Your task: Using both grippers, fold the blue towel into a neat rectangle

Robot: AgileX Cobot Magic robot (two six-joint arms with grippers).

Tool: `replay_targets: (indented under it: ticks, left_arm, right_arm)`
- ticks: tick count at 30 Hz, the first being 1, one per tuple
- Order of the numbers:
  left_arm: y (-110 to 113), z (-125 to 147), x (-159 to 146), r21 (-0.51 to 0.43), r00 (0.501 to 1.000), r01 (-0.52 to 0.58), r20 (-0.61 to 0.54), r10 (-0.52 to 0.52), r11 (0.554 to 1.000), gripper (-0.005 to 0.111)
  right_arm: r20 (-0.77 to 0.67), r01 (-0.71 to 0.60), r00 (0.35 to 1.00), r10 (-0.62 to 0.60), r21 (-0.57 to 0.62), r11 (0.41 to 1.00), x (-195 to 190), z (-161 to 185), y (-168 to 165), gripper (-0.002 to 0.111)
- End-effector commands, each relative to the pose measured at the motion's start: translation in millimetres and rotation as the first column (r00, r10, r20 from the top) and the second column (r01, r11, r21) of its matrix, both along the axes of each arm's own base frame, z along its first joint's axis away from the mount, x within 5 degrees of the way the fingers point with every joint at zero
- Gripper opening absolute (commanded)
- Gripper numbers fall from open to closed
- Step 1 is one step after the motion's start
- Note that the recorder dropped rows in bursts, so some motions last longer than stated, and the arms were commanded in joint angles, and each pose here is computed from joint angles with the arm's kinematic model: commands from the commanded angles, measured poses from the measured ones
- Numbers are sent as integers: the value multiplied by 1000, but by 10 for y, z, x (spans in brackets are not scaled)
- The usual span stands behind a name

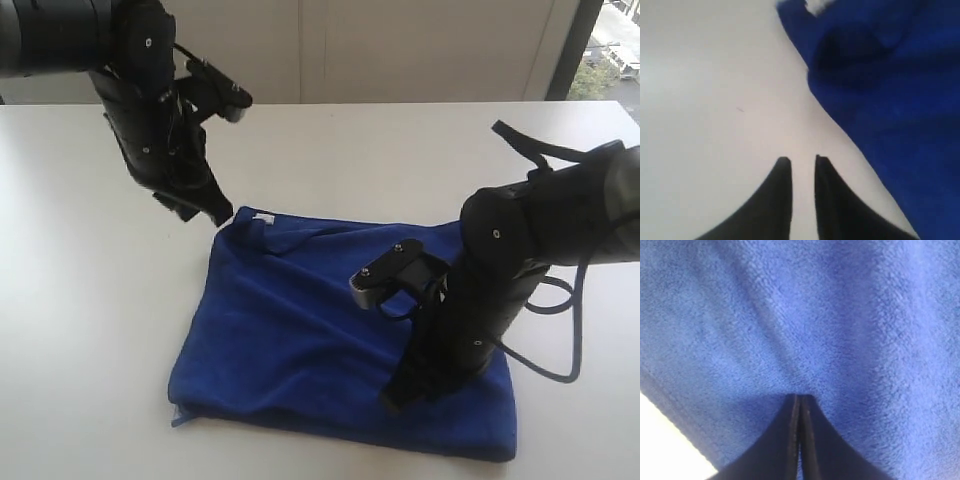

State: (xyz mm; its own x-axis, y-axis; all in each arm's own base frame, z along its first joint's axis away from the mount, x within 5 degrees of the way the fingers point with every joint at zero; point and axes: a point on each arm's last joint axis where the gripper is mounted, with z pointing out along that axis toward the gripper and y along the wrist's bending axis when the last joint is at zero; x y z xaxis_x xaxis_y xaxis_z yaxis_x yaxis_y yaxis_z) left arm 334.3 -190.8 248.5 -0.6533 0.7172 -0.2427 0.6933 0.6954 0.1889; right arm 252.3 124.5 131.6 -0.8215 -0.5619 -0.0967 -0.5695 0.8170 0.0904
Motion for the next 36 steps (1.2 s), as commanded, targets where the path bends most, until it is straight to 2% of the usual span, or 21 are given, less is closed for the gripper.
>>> replay_targets:
  ticks: [1, 6, 10, 14, 19, 26, 32, 36]
  left_arm:
    - [-62, -213, -248, -76, 970, 70, -228, -86, 995, 0]
    - [-226, -472, -529, -207, 921, 131, -336, -196, 969, 0]
    - [-347, -606, -779, -207, 899, 189, -356, -254, 960, 0]
    - [-456, -675, -970, -201, 894, 248, -329, -304, 948, 0]
    - [-425, -814, -1029, -186, 912, 227, -303, -276, 956, 0]
    - [-335, -928, -1102, -157, 914, 212, -319, -252, 965, 0]
    - [-324, -937, -1111, -158, 920, 190, -315, -232, 969, 0]
    - [-325, -937, -1109, -159, 921, 190, -313, -232, 969, 0]
  right_arm:
    - [-84, -23, 996, 20, -29, 999, -125, 87, -40, 0]
    - [12, -37, 999, 37, -9, 999, -137, 341, -64, 0]
    - [136, -22, 991, 18, 27, 999, -106, 605, -67, 0]
    - [249, 12, 968, -6, -26, 1000, 51, 822, -134, 0]
    - [340, 105, 936, -93, -19, 994, 481, 931, -366, 0]
    - [267, 175, 950, -161, -30, 984, 966, 680, -757, 0]
    - [210, 185, 963, -172, -40, 982, 1160, 316, -821, 0]
    - [246, 188, 953, -175, -30, 982, 1259, 157, -812, 0]
